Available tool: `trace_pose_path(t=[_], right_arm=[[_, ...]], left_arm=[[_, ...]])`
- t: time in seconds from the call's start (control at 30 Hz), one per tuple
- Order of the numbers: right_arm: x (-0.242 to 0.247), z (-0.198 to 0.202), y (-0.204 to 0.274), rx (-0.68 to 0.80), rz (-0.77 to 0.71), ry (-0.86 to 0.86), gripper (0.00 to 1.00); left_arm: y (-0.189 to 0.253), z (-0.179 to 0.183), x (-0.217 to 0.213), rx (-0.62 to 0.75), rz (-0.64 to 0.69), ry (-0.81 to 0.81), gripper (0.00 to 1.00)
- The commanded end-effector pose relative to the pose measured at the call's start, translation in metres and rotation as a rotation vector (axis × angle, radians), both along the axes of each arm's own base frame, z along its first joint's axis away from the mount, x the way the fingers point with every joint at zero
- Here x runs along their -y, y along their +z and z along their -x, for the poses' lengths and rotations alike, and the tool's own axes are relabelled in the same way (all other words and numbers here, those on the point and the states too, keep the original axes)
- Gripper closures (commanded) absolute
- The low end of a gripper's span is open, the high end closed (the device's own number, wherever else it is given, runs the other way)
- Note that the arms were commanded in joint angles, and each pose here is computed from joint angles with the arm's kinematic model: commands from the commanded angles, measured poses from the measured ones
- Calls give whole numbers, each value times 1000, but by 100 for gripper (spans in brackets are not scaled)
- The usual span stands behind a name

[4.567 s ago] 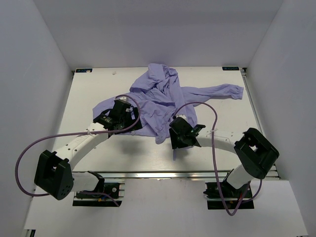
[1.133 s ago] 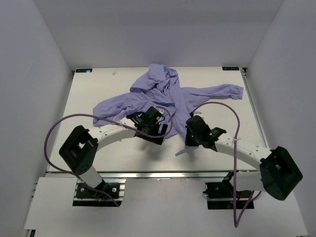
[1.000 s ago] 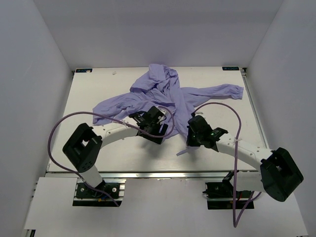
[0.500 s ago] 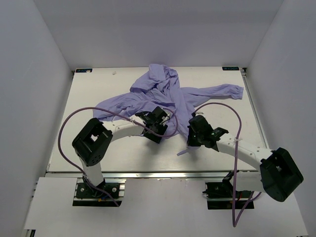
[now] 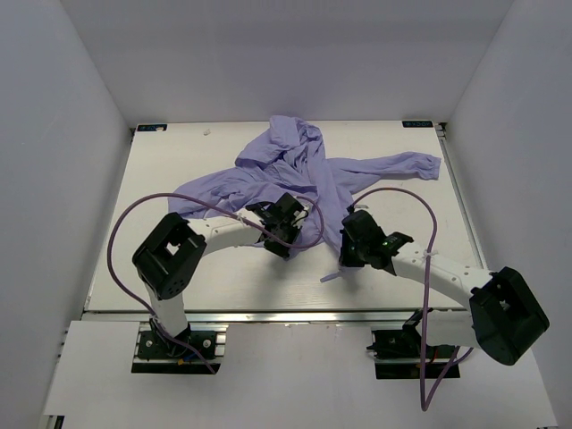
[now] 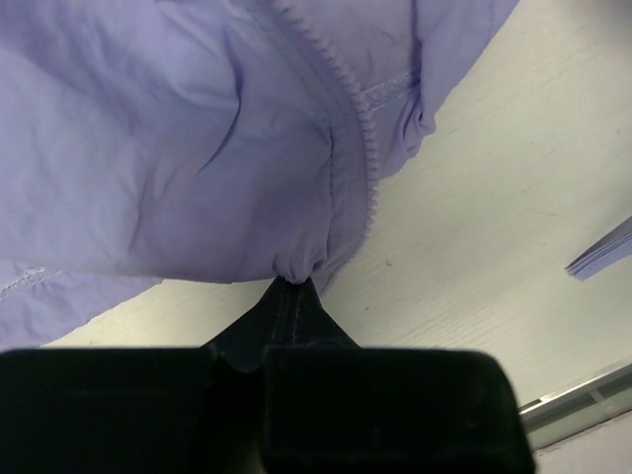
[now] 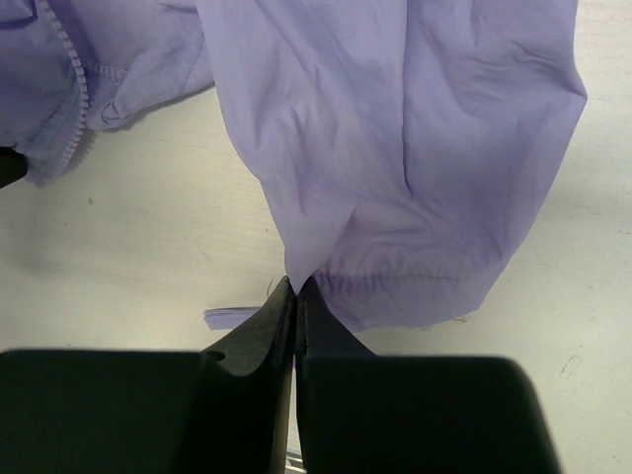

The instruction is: Zip up the jacket

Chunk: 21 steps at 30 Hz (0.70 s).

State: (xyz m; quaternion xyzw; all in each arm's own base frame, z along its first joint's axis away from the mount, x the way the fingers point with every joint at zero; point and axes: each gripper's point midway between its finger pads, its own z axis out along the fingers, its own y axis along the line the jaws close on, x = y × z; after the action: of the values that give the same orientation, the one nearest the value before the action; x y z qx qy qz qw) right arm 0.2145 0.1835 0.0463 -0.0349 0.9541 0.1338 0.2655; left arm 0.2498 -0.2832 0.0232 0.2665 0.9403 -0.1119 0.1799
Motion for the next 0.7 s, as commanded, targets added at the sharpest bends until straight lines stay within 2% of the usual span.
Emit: trace_pose_path(t=[0.0,0.1,0.17,0.47,0.57,0.67], right_arm=[[0,-1,2,16,-20,5,100],[-6,-2,9,40,-61,26,100],[-12,-1,13,55,-97,56,100],[-36,-14,70,287,-341,121,100],[-50,-17,97,379,-470,158,100],[-54,-18,108,406,-526,154,100]], left_arm=[[10,0,15,8,64,-28,100],[20,-2,22,35,124,-30,100],[37,-1,33,59,215,-40,100],[127,1,57,181,576,33,100],[138,6,57,185,662,75,100],[145,4,53,189,696,149,100]])
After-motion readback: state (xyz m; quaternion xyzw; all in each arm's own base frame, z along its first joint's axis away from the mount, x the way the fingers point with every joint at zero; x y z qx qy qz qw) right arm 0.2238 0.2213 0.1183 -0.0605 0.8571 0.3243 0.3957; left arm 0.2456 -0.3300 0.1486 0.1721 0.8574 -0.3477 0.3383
